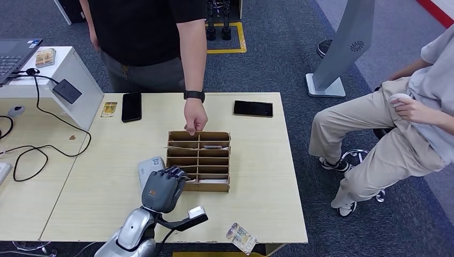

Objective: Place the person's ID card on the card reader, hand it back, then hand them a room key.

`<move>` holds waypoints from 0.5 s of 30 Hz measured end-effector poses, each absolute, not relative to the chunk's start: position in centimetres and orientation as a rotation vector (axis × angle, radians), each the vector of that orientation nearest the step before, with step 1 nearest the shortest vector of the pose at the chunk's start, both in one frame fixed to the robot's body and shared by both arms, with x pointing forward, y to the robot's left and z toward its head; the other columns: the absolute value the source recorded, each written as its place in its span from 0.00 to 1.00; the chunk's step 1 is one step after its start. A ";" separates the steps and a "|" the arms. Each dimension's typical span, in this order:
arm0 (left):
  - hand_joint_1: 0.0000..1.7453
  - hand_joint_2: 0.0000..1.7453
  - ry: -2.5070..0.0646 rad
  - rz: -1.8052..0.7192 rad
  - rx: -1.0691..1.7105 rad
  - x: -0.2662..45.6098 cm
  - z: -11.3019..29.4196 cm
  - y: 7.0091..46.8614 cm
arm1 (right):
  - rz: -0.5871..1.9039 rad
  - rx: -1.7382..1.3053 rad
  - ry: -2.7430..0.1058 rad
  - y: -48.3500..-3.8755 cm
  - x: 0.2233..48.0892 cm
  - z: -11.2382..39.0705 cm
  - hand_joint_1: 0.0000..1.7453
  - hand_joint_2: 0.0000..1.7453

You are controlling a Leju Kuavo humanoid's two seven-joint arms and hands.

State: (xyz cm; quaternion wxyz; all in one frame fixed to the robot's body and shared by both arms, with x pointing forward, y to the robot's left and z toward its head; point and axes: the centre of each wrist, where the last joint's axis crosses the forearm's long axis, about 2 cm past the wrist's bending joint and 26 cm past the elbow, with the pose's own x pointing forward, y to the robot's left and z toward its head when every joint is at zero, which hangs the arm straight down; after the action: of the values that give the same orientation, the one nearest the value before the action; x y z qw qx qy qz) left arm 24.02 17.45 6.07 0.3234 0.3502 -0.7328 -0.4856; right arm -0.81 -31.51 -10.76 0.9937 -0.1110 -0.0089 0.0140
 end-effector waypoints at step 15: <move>1.00 1.00 -1.965 -1.279 0.905 23.7 5.8 17.4 | 0.029 -0.224 -0.017 -31.6 -0.9 -10.9 0.00 1.00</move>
State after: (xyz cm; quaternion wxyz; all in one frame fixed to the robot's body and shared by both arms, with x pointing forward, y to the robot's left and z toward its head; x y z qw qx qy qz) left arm 23.74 17.39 5.78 0.3091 0.3425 -0.7435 -0.4841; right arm -0.87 -31.57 -10.87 0.9936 -0.1119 -0.0086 0.0144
